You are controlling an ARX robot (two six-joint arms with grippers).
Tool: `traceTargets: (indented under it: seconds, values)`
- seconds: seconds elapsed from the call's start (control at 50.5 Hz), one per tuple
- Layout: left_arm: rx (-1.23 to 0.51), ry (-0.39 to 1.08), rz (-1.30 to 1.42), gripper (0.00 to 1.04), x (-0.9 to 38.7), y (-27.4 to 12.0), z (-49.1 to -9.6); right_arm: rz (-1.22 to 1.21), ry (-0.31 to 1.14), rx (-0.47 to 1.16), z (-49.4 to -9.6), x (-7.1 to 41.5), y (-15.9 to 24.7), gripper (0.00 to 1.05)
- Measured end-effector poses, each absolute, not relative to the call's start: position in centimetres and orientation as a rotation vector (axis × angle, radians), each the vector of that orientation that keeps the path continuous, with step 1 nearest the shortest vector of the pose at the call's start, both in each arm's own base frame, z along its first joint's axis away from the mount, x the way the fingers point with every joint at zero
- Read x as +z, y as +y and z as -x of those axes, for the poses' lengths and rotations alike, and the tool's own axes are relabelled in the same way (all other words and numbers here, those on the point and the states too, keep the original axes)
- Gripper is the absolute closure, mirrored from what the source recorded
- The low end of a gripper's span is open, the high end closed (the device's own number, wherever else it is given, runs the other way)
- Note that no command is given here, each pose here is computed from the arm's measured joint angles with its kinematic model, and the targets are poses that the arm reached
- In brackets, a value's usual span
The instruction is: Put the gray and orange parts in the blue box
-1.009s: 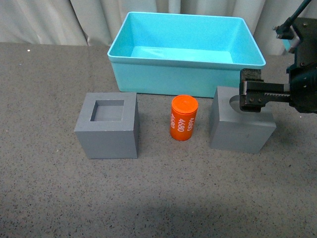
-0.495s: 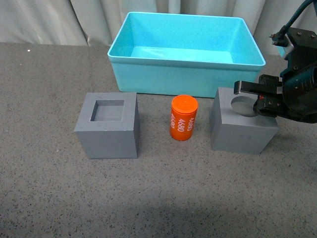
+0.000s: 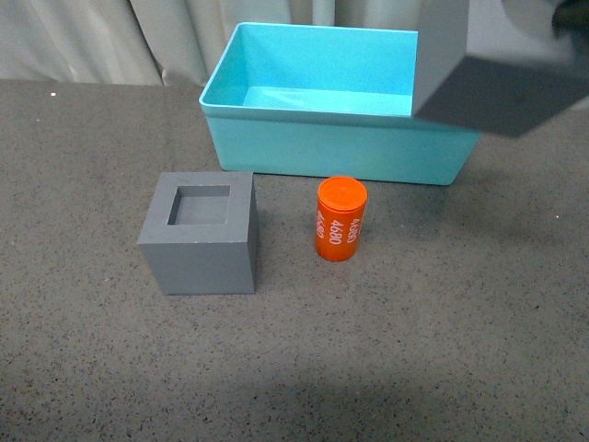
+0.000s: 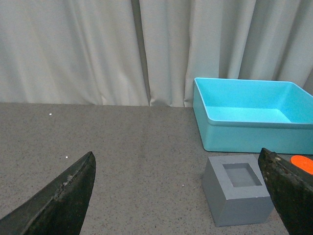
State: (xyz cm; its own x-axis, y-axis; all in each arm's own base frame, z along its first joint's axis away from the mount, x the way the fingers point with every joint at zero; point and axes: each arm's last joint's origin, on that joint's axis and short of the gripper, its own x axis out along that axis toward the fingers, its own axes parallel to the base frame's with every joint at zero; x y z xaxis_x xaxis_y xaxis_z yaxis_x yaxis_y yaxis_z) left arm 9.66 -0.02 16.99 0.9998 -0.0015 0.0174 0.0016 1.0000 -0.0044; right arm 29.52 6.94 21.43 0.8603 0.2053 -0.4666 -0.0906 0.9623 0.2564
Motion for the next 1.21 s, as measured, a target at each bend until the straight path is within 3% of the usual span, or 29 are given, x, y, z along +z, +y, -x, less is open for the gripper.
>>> traceTargets:
  seconds: [0.198,0.455,0.89,1.207]
  values:
    - [-0.002,-0.017,0.004,0.07,17.0,0.0,-9.7,-0.181,0.401,0.173,-34.0,21.6,8.6,0.87]
    - [-0.002,-0.017,0.004,0.07,17.0,0.0,-9.7,-0.129,0.429,0.136,-38.9,18.3,9.7,0.87]
    - [-0.002,-0.017,0.005,0.07,17.0,0.0,-9.7,-0.115,0.506,0.069,-42.3,13.4,10.7,0.87]
    - [-0.002,-0.017,0.005,0.07,17.0,0.0,-9.7,-0.116,0.577,0.022,-43.6,12.6,10.5,0.87]
